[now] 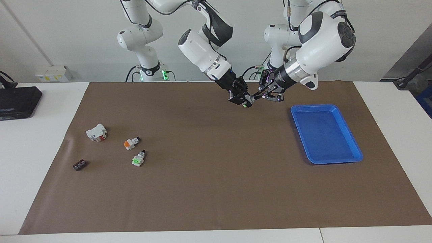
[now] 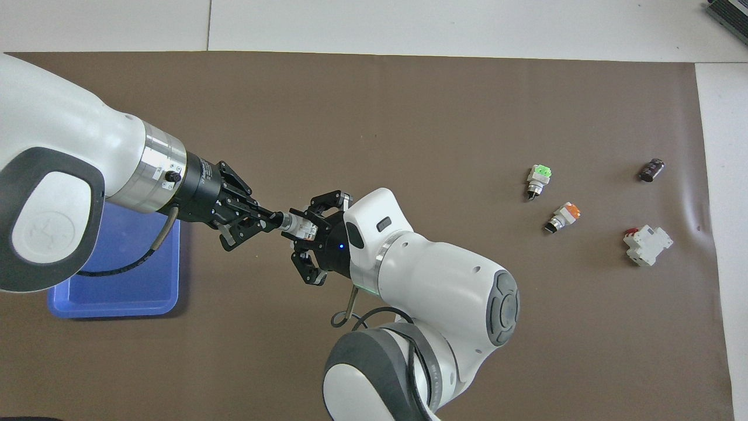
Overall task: Turn and place switch with both arms
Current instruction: 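Close the left gripper on the green switch held by the right gripper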
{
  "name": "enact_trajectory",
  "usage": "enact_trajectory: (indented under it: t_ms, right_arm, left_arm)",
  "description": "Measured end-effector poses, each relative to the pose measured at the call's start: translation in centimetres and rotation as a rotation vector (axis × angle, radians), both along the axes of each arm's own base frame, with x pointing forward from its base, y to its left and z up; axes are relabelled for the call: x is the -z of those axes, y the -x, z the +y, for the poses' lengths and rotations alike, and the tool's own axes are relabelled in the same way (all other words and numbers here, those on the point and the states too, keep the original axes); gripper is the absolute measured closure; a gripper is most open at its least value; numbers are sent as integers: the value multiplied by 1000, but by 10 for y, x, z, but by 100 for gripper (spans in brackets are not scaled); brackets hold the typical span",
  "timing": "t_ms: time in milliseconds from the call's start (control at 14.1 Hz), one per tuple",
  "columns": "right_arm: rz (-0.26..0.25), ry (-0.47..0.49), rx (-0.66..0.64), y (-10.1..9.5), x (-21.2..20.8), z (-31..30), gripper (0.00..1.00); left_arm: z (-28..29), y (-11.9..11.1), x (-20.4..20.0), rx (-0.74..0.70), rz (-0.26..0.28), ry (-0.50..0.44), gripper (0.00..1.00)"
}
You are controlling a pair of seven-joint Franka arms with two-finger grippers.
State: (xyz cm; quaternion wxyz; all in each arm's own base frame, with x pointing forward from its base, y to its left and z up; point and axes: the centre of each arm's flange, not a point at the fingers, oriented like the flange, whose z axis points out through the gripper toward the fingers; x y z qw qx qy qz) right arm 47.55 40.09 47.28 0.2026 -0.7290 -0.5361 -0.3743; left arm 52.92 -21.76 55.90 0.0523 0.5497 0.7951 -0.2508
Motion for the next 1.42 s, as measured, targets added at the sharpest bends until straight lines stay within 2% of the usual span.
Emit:
enact_trajectory:
  t_ms: [142, 355, 780, 1419]
  right_arm:
    - [-1, 0, 5, -2, 0, -2, 67]
    - [-1, 2, 16, -5, 0, -9, 67]
    - [-2, 4, 27, -6, -1, -16, 67]
    - [1, 8, 27, -4, 0, -18, 67]
  left_arm:
    - [-3, -1, -1, 65, -49, 15, 89]
    - [-12, -1, -2, 204, -156, 30, 89]
    - [-21, -2, -4, 574, -384, 91, 89]
    - [-26, -1, -3, 1115, -667, 177, 89]
